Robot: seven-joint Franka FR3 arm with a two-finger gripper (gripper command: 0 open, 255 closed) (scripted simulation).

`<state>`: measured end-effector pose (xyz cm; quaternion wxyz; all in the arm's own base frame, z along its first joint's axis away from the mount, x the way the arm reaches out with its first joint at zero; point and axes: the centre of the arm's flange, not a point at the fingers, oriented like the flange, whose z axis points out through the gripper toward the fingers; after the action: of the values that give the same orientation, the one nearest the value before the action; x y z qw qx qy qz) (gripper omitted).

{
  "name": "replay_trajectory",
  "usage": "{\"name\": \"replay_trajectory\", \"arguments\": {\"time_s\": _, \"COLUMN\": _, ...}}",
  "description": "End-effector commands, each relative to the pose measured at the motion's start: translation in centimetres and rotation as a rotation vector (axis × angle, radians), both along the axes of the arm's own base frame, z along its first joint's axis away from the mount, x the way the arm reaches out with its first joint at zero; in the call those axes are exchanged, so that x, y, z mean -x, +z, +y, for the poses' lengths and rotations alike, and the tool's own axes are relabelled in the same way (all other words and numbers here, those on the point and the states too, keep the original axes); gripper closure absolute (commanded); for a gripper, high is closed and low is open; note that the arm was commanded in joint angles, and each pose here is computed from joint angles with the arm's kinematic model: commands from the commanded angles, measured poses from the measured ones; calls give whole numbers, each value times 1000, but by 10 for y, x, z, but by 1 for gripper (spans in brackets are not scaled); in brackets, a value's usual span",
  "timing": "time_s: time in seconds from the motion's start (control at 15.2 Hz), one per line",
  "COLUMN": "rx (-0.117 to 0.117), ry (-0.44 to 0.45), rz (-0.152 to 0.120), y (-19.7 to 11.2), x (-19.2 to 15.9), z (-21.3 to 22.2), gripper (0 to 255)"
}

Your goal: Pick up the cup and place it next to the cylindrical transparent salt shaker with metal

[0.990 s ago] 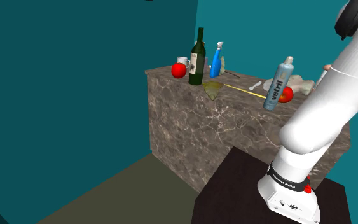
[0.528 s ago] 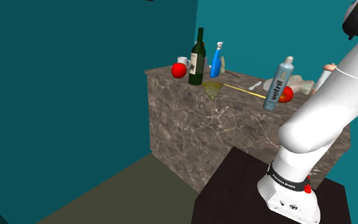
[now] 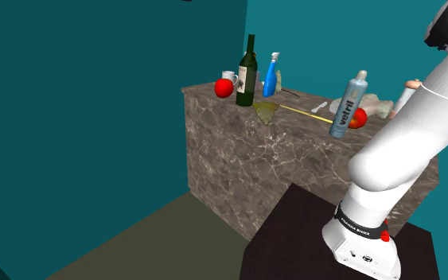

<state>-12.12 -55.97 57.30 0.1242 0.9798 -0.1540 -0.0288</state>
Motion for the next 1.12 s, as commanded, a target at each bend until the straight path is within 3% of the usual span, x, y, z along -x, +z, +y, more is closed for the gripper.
{"name": "replay_trajectory", "arguments": {"time_s": 0.0, "rx": 1, "ry": 0, "rz": -1, "y": -11, "x": -1, "z": 2, "gripper": 255}}
{"name": "replay_trajectory", "arguments": {"time_s": 0.59, "rx": 1, "ry": 0, "rz": -1, "y": -59, "x": -1, "z": 2, "gripper": 255}}
{"name": "replay_trajectory", "arguments": {"time_s": 1.06, "rx": 1, "ry": 0, "rz": -1, "y": -61, "x": -1, "z": 2, "gripper": 255}}
